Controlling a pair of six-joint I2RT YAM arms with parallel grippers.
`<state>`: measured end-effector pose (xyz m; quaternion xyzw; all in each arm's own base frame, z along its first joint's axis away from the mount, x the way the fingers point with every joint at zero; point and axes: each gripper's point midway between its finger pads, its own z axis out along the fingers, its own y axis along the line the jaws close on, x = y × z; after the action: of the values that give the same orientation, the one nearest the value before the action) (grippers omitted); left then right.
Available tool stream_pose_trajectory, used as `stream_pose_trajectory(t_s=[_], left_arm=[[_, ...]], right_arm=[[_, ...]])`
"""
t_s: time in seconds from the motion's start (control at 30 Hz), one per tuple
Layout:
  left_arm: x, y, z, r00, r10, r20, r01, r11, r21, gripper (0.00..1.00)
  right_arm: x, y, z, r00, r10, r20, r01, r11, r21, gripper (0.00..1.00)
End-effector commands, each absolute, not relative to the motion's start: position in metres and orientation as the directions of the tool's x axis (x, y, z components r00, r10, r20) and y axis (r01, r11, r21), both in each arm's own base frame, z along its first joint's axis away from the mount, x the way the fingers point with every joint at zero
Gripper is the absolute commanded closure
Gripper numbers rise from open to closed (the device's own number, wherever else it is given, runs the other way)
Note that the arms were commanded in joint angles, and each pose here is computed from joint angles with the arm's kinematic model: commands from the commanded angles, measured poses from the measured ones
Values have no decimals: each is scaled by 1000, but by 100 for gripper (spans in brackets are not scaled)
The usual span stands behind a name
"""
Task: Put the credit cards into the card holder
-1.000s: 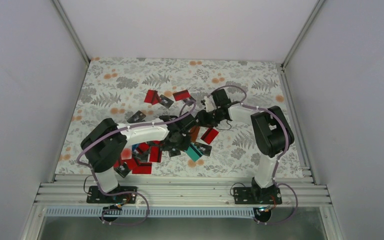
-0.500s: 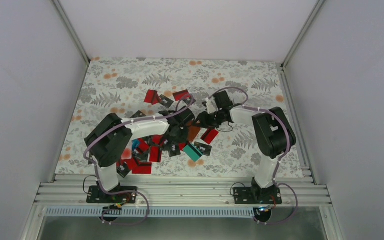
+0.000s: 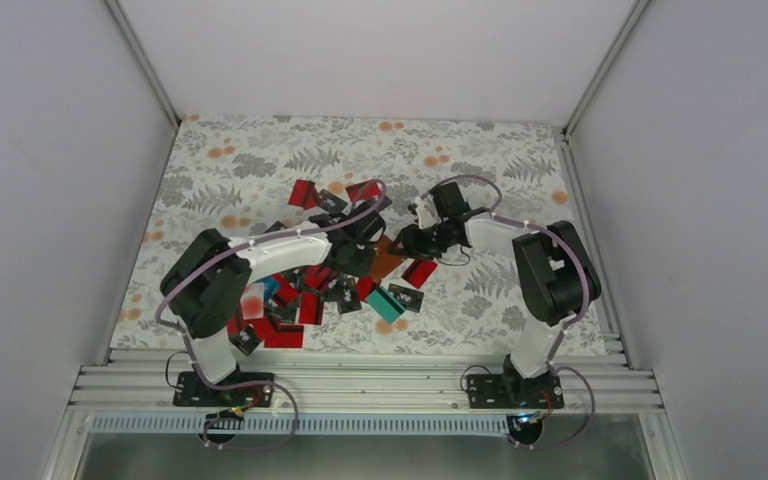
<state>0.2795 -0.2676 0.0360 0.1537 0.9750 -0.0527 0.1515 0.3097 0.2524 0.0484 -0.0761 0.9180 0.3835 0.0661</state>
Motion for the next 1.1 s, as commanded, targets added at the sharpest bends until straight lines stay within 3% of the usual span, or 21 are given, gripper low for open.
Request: stream_pose_trajectory(t_s=[0.0, 0.47, 1.07], left_arm=[[290, -274, 89, -839, 347, -420, 399, 916, -42, 83], [316, -317, 77, -799, 457, -390, 488, 873, 22, 70], [323, -321, 52, -790, 525, -316, 505, 850, 152, 69]], right_arm=[[309, 253, 61, -977, -82, -198, -200, 676, 710, 59], [311, 220, 35, -988, 15, -152, -90, 744, 663, 60], [316, 189, 38, -984, 91, -150, -35, 737, 675, 60]])
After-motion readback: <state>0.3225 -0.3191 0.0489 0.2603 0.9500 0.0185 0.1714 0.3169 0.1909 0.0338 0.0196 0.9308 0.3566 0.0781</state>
